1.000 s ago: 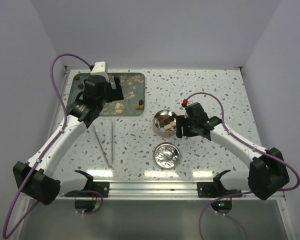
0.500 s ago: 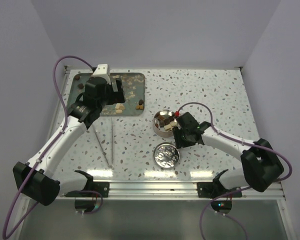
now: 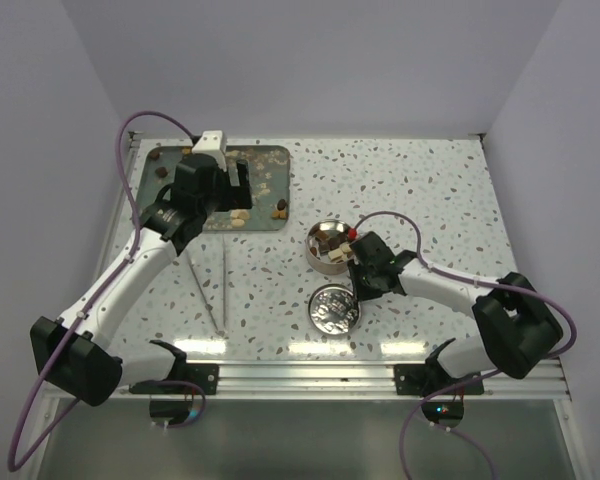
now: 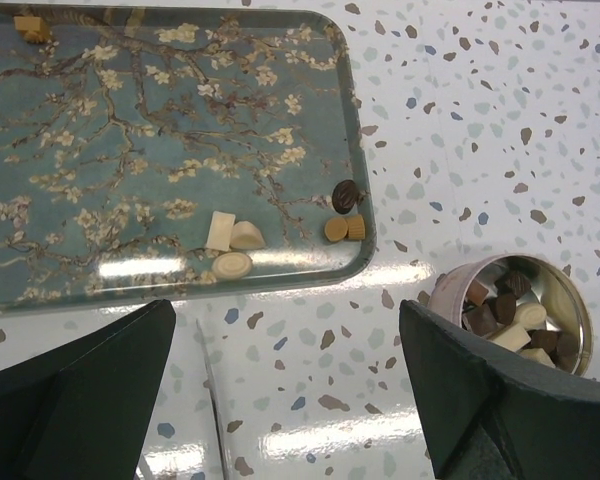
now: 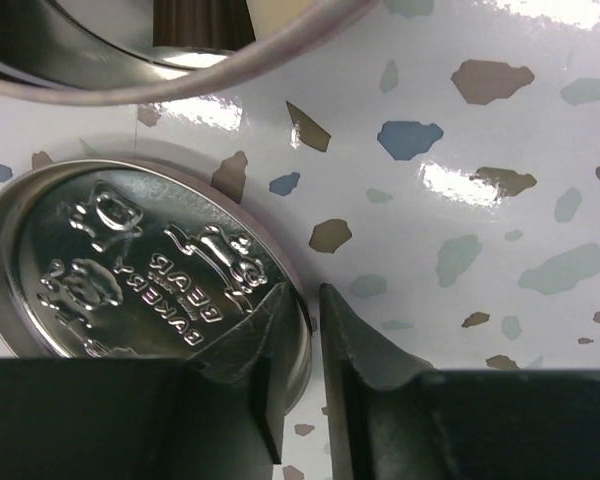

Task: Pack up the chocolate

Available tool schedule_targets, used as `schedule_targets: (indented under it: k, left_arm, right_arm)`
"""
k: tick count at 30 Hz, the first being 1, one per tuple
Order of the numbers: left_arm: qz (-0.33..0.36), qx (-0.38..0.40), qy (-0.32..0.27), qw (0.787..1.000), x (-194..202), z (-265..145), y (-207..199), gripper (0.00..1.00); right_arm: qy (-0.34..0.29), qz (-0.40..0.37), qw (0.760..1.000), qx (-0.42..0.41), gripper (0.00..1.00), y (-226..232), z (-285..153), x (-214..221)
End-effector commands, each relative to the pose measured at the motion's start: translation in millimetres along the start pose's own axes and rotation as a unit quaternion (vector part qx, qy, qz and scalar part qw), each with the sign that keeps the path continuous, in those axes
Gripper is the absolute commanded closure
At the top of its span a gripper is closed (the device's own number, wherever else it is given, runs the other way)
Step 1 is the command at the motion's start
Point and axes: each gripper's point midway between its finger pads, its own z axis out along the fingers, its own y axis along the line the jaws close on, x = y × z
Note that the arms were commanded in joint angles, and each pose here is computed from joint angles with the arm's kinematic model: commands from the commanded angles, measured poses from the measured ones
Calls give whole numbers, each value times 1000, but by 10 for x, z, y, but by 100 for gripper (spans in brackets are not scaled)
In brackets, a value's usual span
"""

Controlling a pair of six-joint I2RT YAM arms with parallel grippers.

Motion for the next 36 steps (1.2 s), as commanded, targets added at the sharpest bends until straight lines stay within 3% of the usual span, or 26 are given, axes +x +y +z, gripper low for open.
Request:
schedule_targets:
  k: [1,4,9,16,25,29,36]
  left_arm:
    - [12,5,-6,1000,-43,-18,6,0]
    - [13,-1,-4,1000,-24,-45,38,0]
    - [18,5,1,1000,15,-63,29,0]
    - [38,53,12,998,70,-57,-122,0]
    - [51,161,-11,986,-104,-207,-468,0]
    - [23,271,-11,962,-178,-333,-775,0]
    - [-65,407,-37,910,-335,-585,-961,0]
  right_arm:
    - [26,3,1000,-4,80,13,123,168]
    - [30,0,1000,-3,99,16,126,178]
    - [33,-12,999,-1,100,21,64,171]
    - [22,-44,998,-35,100,152,-449,49]
    - [-67,-79,992,-76,100,498,-1159,-738]
    - [-119,-95,986,-68,100,651,-1202,-1311]
    - [-173,-70,977,-101,100,742,-1134,-1847]
